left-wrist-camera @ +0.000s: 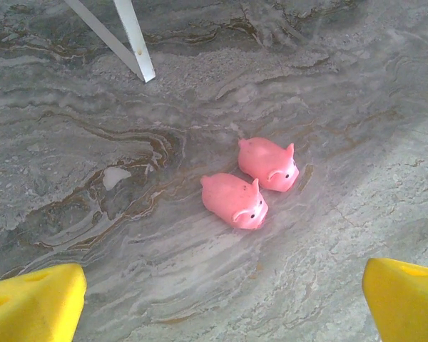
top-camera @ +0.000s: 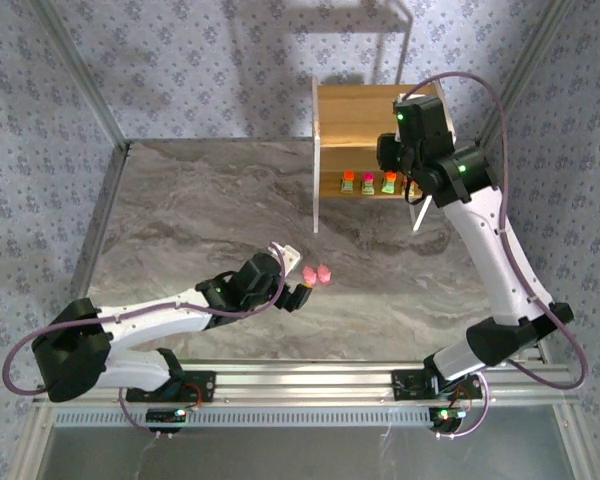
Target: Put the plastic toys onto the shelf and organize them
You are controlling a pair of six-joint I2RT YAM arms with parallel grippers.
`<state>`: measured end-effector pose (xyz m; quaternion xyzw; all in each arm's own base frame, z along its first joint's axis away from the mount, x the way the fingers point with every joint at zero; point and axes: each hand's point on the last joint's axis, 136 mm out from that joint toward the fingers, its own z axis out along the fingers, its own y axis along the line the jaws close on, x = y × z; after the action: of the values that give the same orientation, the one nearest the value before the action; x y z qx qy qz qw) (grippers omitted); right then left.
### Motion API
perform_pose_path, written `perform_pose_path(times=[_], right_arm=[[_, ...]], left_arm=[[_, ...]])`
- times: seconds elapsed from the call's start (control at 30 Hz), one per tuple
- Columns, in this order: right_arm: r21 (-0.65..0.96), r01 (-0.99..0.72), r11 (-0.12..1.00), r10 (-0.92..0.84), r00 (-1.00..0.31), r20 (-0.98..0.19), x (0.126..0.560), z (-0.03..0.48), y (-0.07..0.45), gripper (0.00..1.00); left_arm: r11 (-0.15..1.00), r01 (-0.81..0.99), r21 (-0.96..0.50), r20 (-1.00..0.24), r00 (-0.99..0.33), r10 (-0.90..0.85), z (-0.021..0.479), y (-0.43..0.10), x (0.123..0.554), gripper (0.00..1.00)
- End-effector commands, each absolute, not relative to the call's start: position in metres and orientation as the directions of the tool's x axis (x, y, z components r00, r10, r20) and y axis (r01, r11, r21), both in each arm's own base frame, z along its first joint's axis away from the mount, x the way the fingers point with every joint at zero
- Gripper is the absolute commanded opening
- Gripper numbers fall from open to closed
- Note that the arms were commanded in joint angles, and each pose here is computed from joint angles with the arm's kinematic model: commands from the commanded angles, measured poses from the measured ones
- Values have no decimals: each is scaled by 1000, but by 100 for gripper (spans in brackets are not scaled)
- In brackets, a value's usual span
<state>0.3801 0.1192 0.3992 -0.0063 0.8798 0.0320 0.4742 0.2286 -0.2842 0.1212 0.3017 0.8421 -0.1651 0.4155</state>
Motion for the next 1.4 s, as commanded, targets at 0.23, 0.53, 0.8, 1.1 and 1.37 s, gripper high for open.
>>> perform_pose_path(times=[0.23, 0.53, 0.8, 1.1, 1.37], right_arm=[[40, -32, 999, 14, -574, -819, 406, 407, 99, 32], [56, 3, 998, 47, -585, -810, 429, 405, 83, 31], [64, 10, 998, 58, -594, -802, 441, 401, 80, 31], [65, 14, 998, 60, -611, -789, 449, 392, 79, 31], [63, 14, 998, 58, -622, -781, 451, 387, 79, 32]], left_arm=[[763, 646, -10, -812, -451, 371, 127, -282, 229, 100], [767, 641, -2, -812, -449, 373, 127, -280, 230, 100], [770, 638, 3, -815, -445, 372, 129, -278, 230, 100], [771, 637, 4, -815, -444, 372, 129, -277, 230, 100], [771, 637, 4, -815, -445, 371, 129, -277, 230, 100]])
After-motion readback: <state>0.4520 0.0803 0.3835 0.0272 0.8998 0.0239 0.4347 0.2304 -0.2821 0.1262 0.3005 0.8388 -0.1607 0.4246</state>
